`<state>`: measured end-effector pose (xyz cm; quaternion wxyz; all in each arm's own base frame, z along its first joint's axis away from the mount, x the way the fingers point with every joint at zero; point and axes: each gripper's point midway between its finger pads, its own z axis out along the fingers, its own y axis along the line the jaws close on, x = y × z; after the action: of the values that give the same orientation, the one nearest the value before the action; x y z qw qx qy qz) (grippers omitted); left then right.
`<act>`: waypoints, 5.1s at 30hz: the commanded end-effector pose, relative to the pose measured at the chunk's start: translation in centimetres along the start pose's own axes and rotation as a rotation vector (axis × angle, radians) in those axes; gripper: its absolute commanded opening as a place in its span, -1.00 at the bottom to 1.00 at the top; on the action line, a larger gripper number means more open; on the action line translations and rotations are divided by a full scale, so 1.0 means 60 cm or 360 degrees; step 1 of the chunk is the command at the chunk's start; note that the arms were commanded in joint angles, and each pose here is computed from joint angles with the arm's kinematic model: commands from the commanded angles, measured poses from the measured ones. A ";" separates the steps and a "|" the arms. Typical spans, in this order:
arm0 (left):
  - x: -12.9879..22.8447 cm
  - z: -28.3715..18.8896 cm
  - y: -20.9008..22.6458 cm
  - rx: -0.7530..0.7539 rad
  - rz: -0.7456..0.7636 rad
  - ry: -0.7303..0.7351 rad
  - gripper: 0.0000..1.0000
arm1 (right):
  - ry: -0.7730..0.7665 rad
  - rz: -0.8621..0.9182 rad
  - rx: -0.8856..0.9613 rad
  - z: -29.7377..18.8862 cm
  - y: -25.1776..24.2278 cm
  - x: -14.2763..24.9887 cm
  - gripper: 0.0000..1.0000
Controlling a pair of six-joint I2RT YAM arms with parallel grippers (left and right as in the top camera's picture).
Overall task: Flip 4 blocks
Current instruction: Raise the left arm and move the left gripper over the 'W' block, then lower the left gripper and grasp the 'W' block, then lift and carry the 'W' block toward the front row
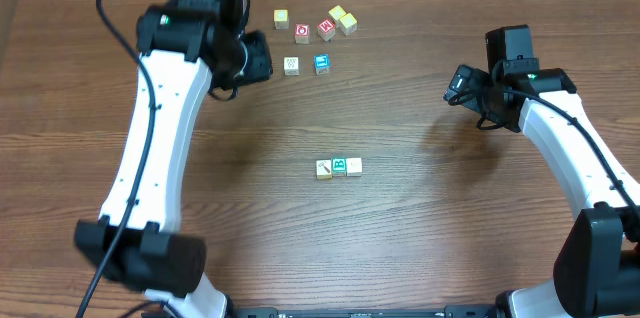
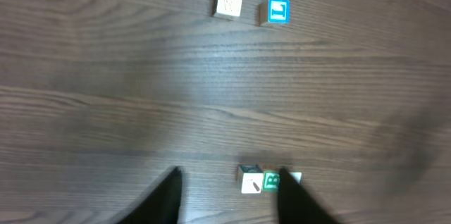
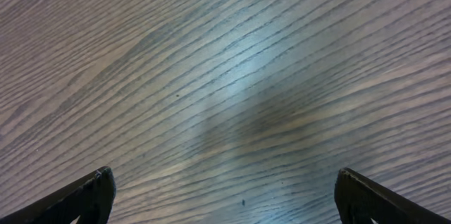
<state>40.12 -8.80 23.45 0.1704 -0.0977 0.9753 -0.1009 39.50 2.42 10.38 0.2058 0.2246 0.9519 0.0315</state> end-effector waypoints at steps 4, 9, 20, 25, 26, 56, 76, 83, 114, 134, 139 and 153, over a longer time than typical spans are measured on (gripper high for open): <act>-0.063 0.107 -0.019 -0.0167 0.0085 -0.0059 0.36 | -0.0037 0.0000 -0.0024 -0.011 0.006 -0.012 1.00; -0.083 0.180 -0.036 -0.0132 0.0100 -0.0071 0.11 | -0.0037 0.0000 -0.0024 -0.011 0.006 -0.012 1.00; -0.099 0.332 -0.021 -0.0199 0.0101 -0.0054 0.18 | -0.0037 0.0000 -0.0024 -0.011 0.006 -0.012 1.00; -0.089 0.376 -0.015 -0.0220 0.0106 -0.0017 0.16 | -0.0037 0.0000 -0.0024 -0.011 0.006 -0.012 1.00; -0.088 0.383 -0.014 -0.0220 0.0106 -0.0014 0.15 | -0.0037 0.0000 -0.0024 -0.011 0.006 -0.012 1.00; -0.101 0.401 -0.018 -0.0208 0.0311 -0.0047 -0.44 | -0.0037 0.0000 -0.0024 -0.011 0.006 -0.012 1.00; -0.062 0.086 -0.041 -0.0170 0.0285 -0.0091 -0.49 | -0.0037 0.0000 -0.0024 -0.011 0.006 -0.012 1.00; -0.038 0.058 -0.032 -0.0187 0.0285 -0.0042 -0.02 | -0.0037 0.0000 -0.0024 -0.011 0.006 -0.012 1.00; -0.067 0.410 0.008 -0.0375 0.0464 0.0050 0.09 | -0.0037 0.0000 -0.0024 -0.011 0.006 -0.012 1.00; -0.073 0.417 0.002 -0.0364 0.0462 0.0055 -0.55 | -0.0037 0.0000 -0.0024 -0.011 0.006 -0.012 1.00; -0.093 0.359 -0.013 -0.0342 0.0456 -0.0006 -0.53 | -0.0037 0.0000 -0.0024 -0.011 0.006 -0.012 1.00; -0.028 0.021 -0.024 -0.0229 0.0280 -0.0044 -0.67 | -0.0037 0.0000 -0.0024 -0.011 0.006 -0.012 1.00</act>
<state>44.64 -9.76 17.07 0.1409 -0.0069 0.9898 0.0184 39.48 2.50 10.37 0.2050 0.2243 0.9521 0.0336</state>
